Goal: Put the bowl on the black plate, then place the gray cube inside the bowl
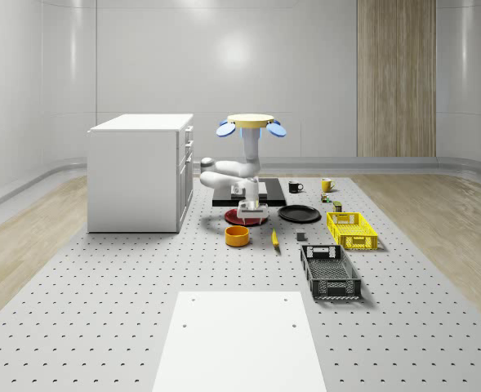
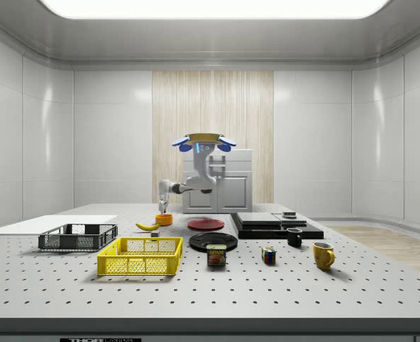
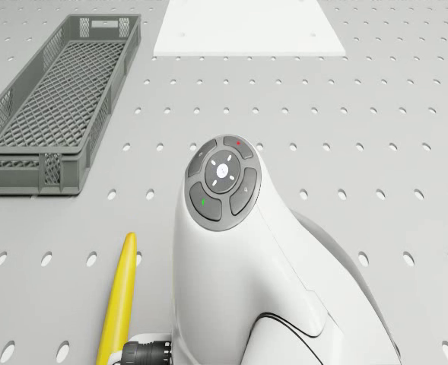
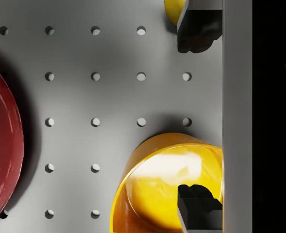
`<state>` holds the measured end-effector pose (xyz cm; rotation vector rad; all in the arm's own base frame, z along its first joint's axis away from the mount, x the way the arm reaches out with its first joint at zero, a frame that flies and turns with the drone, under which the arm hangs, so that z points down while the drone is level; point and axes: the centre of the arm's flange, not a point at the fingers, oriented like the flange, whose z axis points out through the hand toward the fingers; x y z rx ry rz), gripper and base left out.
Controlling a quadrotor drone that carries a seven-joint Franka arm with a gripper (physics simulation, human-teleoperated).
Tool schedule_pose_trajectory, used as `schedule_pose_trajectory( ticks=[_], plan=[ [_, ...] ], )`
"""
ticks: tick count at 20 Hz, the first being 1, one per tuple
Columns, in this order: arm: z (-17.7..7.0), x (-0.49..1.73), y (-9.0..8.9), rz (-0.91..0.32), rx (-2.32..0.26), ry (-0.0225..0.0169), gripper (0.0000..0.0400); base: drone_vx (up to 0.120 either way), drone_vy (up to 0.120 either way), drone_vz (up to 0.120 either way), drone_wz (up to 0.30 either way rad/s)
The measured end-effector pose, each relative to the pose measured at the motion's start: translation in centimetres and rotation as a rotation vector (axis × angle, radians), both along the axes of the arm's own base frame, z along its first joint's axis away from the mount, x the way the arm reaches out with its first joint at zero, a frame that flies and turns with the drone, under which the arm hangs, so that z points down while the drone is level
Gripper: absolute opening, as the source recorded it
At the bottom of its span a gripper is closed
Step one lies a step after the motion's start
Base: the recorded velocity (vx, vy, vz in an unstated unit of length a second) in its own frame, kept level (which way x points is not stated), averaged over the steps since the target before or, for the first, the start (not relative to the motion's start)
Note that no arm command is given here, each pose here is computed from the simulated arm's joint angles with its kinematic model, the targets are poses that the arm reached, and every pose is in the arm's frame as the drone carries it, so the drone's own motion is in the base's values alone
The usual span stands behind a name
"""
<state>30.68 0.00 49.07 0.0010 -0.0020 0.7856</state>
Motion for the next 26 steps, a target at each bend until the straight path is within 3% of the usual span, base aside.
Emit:
schedule_pose_trajectory(
  ticks=[5,12,26],
  plan=[
    [0.0,0.00,0.2,0.000,0.000,0.0000,0.0400,0.032,0.000,0.000,0.000],
    [0.2,0.00,2.1,0.000,0.000,0.0000,0.0400,0.000,0.000,0.000,0.000],
    [3.5,0.00,2.8,0.000,0.000,0.0000,0.0400,0.000,0.000,0.000,0.000]
  ],
)
